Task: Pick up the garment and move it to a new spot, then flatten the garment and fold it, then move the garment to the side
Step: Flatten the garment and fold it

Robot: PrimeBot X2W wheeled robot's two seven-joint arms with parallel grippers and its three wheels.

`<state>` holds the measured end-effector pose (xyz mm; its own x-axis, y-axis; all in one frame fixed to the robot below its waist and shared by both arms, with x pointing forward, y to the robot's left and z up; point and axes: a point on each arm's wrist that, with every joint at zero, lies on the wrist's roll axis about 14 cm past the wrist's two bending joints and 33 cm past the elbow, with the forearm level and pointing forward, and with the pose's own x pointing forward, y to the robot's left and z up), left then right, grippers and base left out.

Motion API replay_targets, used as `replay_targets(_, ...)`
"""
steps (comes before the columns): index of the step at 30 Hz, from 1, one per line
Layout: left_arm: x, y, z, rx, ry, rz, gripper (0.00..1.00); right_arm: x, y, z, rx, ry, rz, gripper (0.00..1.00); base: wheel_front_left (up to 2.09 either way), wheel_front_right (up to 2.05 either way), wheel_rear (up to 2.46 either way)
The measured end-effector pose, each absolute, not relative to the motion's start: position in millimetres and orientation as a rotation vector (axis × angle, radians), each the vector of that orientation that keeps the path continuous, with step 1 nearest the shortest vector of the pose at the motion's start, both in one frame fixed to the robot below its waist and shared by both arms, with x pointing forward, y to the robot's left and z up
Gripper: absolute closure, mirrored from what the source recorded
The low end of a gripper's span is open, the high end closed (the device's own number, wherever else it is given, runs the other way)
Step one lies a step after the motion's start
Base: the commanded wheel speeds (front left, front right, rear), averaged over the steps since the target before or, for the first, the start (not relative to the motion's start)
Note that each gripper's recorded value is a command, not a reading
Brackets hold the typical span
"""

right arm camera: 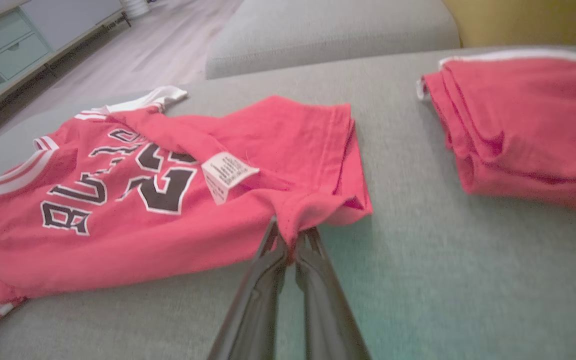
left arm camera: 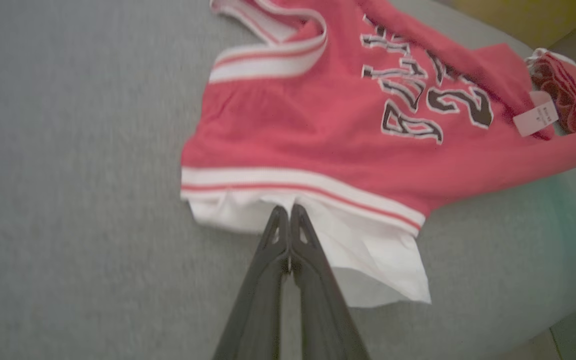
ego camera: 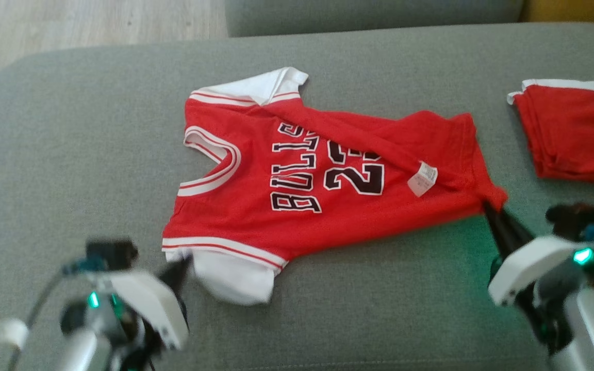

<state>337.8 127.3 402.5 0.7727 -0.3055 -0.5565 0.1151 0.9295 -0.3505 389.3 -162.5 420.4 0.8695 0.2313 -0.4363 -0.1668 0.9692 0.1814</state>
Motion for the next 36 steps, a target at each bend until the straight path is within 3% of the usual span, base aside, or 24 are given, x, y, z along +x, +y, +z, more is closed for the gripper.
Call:
replay_targets(7,432.2,136.1,477.5,-0.202,0.382,-0.300,1.00,454.0,-158.8,475.8,0.074,0.293,0.276,1.00,0.00,0.00,0.00)
replay_targets(13,500.2,137.1,503.2,-0.164,0.313,-0.322,1.00,511.0,-160.4,504.8,-0.010,0.228,0.319,1.00,0.00,0.00,0.00)
replay_targets(17,568.9,129.0,533.0,-0.183,0.234,-0.332,1.00,571.8,-157.3,529.5,-0.103,0.173,0.351,1.00,0.00,0.00,0.00)
replay_targets(23,636.4,140.0,582.3,-0.186,0.100,-0.283,1.00,630.0,-152.8,567.0,-0.073,0.058,0.346,1.00,0.00,0.00,0.00)
replay_targets(28,668.6,133.9,650.6,-0.200,-0.066,-0.287,1.00,660.6,-157.6,623.5,-0.029,-0.081,0.321,1.00,0.00,0.00,0.00)
replay_targets(36,680.0,138.4,753.4,-0.223,-0.310,-0.275,1.00,677.9,-162.8,717.8,0.013,-0.287,0.298,1.00,0.00,0.00,0.00)
